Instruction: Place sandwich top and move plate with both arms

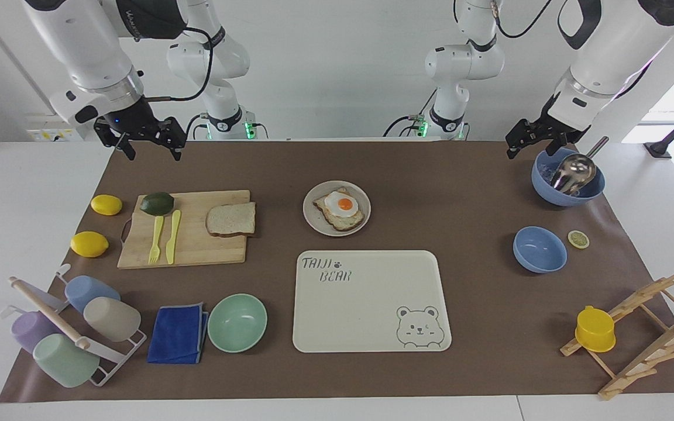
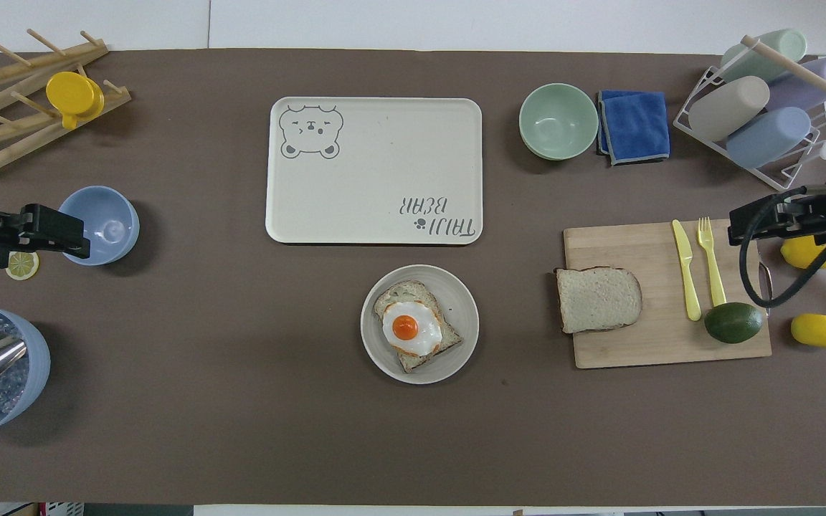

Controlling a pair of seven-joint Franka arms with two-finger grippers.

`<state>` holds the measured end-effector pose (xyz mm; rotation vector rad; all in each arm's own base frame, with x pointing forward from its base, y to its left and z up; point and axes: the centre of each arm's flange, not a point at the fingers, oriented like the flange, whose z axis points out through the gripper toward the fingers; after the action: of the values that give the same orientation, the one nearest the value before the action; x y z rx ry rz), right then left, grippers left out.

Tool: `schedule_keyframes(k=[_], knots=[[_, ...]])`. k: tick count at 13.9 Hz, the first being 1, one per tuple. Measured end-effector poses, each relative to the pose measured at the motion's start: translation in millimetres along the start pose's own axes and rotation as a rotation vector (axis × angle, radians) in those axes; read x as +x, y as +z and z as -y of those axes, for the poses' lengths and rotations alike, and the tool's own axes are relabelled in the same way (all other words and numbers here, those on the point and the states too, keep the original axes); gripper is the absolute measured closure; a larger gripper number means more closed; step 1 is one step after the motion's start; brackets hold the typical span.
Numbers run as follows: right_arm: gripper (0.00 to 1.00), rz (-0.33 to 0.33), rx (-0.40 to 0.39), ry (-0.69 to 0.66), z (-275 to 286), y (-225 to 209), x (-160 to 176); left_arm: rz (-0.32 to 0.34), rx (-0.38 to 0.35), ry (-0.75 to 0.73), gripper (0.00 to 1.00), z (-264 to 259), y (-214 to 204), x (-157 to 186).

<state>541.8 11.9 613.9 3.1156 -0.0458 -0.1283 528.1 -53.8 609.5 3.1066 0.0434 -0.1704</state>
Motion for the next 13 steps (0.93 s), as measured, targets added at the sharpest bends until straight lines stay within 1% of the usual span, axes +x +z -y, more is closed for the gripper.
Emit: schedule_keyframes(k=[6, 9, 10, 12, 13], knots=[[0.0, -0.004, 0.002, -0.006, 3.3, -0.7, 0.0, 0.0, 0.0, 0.0, 0.0, 0.0, 0.0, 0.0], [0.0, 0.014, 0.031, -0.02, 13.3, 4.4, -2.7, 0.0, 0.0, 0.0, 0.0, 0.0, 0.0, 0.0], [0.0, 0.01, 0.033, -0.035, 21.7, 8.2, -4.0, 0.0, 0.0, 0.0, 0.0, 0.0, 0.0, 0.0], [0.0, -0.033, 0.033, -0.095, 55.8, 19.3, -3.5, 0.0, 0.0, 0.0, 0.0, 0.0, 0.0, 0.0], [0.0, -0.029, 0.029, -0.126, 78.2, 30.4, -5.1, 0.0, 0.0, 0.0, 0.0, 0.0, 0.0, 0.0]])
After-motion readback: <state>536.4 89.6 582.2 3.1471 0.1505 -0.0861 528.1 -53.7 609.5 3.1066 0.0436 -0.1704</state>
